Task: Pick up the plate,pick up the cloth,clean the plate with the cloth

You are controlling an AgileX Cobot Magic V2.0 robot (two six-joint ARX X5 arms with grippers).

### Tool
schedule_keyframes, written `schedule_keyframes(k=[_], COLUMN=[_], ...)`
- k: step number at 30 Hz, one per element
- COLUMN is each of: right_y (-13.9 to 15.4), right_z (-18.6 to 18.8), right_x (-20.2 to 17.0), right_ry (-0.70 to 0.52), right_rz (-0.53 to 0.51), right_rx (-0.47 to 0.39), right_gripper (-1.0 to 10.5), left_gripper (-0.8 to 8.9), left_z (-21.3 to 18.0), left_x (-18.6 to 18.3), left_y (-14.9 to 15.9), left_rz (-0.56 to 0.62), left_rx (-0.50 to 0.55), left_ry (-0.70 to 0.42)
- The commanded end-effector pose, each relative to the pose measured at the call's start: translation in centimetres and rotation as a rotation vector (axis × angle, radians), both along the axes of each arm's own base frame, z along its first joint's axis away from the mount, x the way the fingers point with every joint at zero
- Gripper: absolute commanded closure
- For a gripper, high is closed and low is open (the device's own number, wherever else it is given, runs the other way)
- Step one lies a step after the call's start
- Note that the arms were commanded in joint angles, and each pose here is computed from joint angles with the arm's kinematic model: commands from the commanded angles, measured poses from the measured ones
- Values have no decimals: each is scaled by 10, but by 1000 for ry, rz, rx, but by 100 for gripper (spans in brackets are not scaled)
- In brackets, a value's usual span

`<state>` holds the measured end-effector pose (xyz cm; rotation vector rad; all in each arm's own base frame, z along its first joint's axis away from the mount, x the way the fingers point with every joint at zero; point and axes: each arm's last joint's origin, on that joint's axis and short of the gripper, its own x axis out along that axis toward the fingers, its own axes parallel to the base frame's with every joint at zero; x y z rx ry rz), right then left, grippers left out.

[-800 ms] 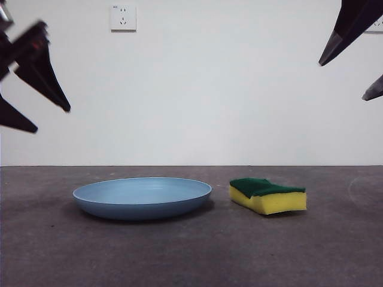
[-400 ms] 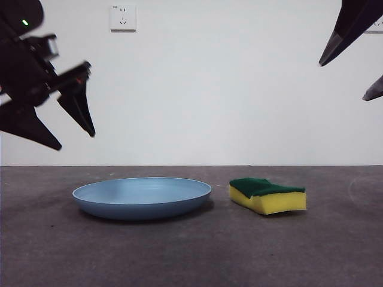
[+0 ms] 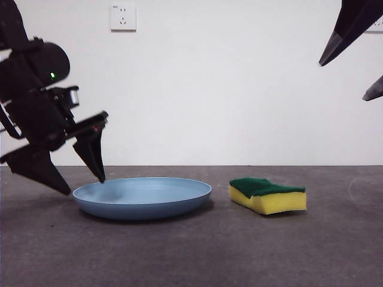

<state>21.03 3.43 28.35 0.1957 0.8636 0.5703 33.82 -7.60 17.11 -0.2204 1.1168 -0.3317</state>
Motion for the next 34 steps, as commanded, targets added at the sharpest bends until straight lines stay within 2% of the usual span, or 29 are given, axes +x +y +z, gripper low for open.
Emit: schedule_keyframes(k=[1, 4, 5, 9, 10, 20, 26, 34], right_y=[0, 0, 0, 0, 0, 5, 25, 70], right_z=[1, 1, 1, 1, 1, 7, 14, 3], right_x=[0, 0, 0, 0, 0, 2, 15, 54], right_ry=[-7, -7, -7, -7, -7, -46, -96, -77], right_rz=[0, 0, 0, 0, 0, 18, 14, 109], right_rx=[-2, -2, -2, -1, -1, -5, -140, -283], right_gripper=[506, 506, 506, 506, 506, 509, 509, 510], left_gripper=[471, 477, 505, 795, 832, 822, 822, 822], left_z=[-10, -11, -11, -11, -11, 0, 42, 106], left_x=[1, 1, 1, 1, 0, -3, -15, -44], left_y=[-5, -9, -10, -13, -13, -11, -14, -12], left_rz=[-25, -37, -38, -65, -76, -100, -158, -196], left_rx=[10, 10, 13, 40, 45, 90, 105, 105], left_ry=[19, 16, 12, -5, -9, -11, -60, -198])
